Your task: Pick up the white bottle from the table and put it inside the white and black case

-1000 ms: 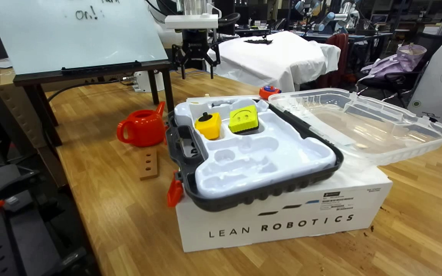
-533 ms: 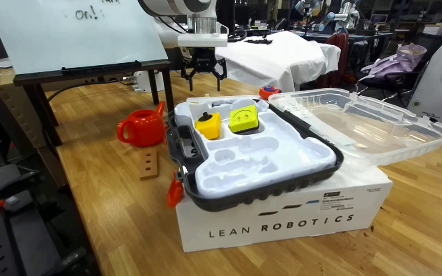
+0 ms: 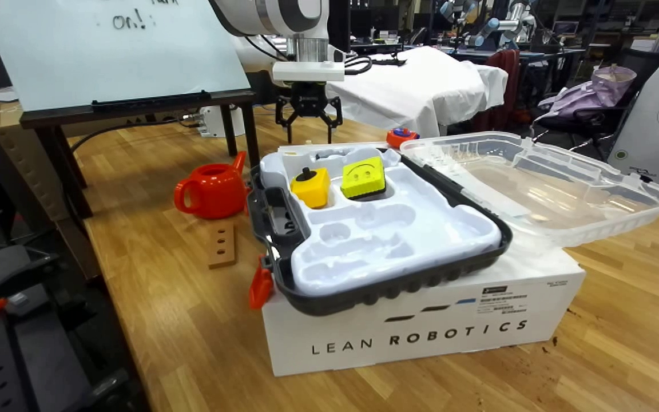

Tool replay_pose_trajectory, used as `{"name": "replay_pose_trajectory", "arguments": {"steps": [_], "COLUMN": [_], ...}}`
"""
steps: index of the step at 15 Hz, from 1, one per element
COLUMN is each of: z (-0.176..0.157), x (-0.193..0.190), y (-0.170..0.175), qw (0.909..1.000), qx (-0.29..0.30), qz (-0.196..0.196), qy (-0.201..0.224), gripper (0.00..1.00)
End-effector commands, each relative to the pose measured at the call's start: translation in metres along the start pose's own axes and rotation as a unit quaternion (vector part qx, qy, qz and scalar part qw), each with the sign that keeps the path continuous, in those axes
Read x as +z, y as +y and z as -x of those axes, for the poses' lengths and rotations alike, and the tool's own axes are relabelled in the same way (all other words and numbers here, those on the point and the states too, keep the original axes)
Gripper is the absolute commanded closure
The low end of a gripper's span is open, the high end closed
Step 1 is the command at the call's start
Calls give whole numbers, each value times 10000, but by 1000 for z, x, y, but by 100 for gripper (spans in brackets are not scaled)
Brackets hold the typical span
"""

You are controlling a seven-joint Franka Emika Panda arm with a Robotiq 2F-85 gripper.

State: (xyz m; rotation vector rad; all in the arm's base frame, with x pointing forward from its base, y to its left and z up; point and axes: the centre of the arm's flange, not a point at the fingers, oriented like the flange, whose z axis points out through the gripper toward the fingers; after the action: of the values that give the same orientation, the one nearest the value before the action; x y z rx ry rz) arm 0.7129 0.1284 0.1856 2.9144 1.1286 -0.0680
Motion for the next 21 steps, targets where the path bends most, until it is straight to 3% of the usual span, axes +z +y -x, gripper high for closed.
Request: {"name": "replay_pose_trajectory", "arguments": {"steps": [1,18,19,20,21], "z": [-4,-10,-11,-12,-12], "x": [3,21,21,21,21], "y": [8,9,9,10,10], "qw": [9997,9982,9981,9980,9979], "qx": [-19,-18,-19,-13,0], "qz": [-211,-440,-458,-474,-500], "qy": [-86,-414,-411,-407,-403], "gripper": [0,0,9,26,34]}}
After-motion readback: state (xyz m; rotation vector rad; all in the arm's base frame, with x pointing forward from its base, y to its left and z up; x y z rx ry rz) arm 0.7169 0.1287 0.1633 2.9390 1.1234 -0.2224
